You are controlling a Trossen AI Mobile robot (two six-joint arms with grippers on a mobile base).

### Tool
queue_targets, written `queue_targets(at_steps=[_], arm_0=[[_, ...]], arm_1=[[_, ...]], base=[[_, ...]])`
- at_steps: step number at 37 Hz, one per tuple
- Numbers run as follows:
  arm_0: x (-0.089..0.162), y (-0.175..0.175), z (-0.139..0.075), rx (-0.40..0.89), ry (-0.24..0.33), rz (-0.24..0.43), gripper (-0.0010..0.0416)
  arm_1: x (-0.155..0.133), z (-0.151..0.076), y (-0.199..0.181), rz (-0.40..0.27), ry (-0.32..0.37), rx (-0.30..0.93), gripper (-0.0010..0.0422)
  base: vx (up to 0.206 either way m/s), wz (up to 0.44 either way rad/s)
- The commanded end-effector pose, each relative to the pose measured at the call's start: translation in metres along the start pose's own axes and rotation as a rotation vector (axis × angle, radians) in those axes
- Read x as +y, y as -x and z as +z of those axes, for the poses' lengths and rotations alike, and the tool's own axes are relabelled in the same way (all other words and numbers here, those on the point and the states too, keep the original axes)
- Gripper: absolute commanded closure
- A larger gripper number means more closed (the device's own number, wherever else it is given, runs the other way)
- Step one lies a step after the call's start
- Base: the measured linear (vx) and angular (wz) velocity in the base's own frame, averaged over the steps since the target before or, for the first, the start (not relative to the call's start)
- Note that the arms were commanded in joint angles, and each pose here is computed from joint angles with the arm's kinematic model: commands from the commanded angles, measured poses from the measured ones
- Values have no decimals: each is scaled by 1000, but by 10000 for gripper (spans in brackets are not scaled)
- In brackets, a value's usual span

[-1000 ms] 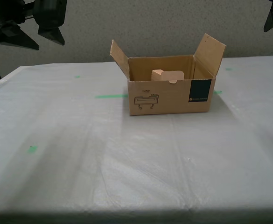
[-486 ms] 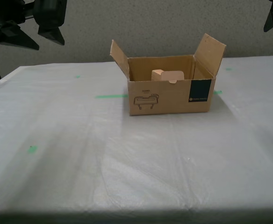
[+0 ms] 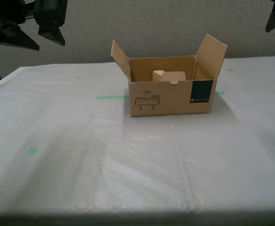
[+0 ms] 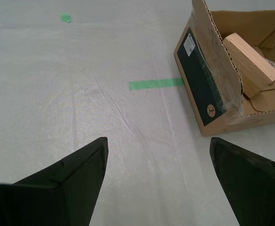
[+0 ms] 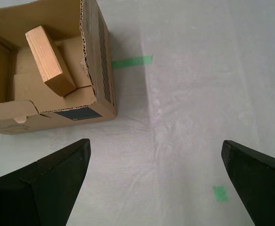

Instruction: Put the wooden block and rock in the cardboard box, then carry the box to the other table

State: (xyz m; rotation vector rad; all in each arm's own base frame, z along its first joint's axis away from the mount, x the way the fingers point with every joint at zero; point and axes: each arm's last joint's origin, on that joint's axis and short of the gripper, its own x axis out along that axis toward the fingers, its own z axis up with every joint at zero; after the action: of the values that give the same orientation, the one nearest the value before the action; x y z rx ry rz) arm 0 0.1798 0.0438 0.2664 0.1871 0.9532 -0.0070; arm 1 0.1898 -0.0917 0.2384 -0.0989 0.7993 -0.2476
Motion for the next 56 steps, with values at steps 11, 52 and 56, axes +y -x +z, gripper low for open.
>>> queue_targets(at_steps=[11,52,56], arm_0=[[0,0,0,-3,-5,-6,18],[0,0,0,-3,-5,-6,18],[0,0,0,-3,-5,-6,18]], arm_1=[[0,0,0,4,2,-3,119],[0,0,0,4,2,-2,119],[0,0,0,4,2,-3,119]], base=[[0,0],[0,0],[0,0]])
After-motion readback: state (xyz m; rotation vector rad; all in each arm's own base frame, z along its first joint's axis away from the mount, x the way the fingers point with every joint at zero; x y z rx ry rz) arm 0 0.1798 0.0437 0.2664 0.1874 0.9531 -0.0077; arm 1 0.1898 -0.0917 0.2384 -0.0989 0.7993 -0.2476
